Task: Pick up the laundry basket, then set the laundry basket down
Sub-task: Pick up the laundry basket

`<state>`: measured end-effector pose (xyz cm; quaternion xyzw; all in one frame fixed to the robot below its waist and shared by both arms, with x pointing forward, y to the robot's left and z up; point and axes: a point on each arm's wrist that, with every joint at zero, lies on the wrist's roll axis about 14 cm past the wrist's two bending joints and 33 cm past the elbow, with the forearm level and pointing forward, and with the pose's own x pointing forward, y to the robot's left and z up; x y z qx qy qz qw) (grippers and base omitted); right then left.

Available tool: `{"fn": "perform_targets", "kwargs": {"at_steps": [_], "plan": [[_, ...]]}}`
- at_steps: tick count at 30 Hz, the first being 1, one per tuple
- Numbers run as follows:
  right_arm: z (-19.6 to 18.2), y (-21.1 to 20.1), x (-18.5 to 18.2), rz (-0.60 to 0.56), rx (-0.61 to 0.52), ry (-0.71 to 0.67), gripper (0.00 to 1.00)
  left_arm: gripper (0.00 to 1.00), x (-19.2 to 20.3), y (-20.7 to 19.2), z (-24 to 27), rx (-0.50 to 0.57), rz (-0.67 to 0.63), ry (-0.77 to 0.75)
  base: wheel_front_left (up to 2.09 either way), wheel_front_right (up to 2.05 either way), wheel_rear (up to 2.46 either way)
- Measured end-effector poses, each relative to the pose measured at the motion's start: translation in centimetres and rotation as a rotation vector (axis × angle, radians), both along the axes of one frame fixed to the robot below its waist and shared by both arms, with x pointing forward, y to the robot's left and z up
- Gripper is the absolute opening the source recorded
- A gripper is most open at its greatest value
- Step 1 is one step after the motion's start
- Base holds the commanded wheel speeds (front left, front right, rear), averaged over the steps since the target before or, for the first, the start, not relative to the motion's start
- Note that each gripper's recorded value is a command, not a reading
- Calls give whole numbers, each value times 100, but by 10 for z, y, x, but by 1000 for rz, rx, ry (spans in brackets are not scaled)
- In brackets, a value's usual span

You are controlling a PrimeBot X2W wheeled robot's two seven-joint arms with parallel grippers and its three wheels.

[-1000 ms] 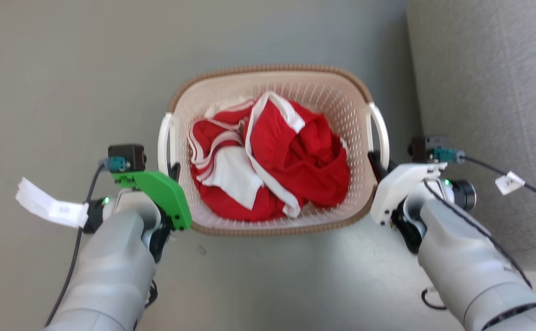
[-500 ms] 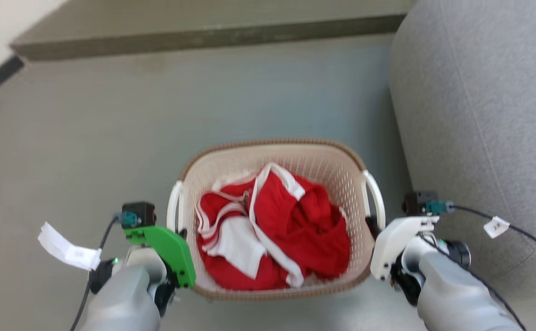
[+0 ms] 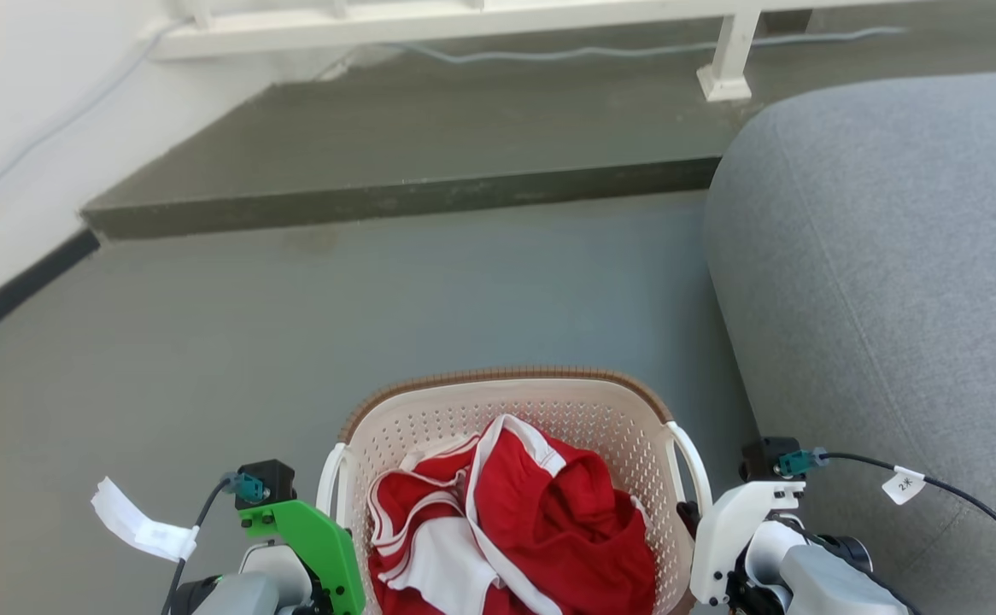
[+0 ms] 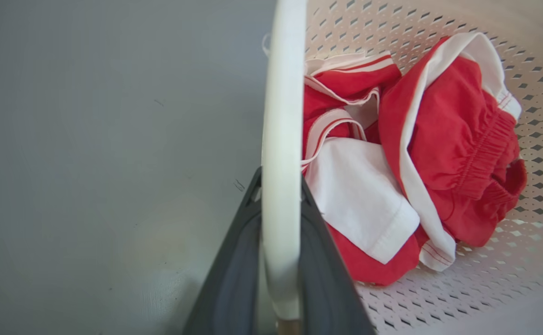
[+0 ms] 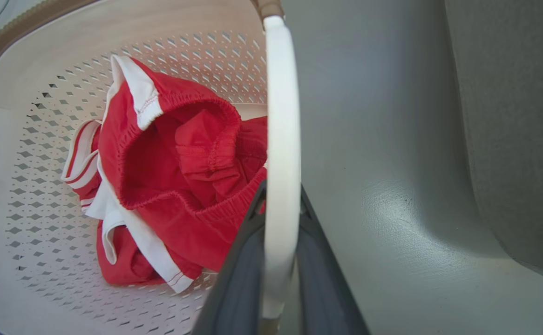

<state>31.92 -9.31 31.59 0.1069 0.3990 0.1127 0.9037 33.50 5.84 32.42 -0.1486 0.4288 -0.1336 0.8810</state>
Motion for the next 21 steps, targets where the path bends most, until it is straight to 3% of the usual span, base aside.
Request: {"fn": "perform_targets", "kwargs": {"at_steps": [13,21], "plan": [[14,0,-5,10,5,-13,0,0,-5,-1,13,-18,2,9,0,0,0],[12,4,-16,27,11,2,0,0,-28,2,2,-30,24,57,0,0,0]]}}
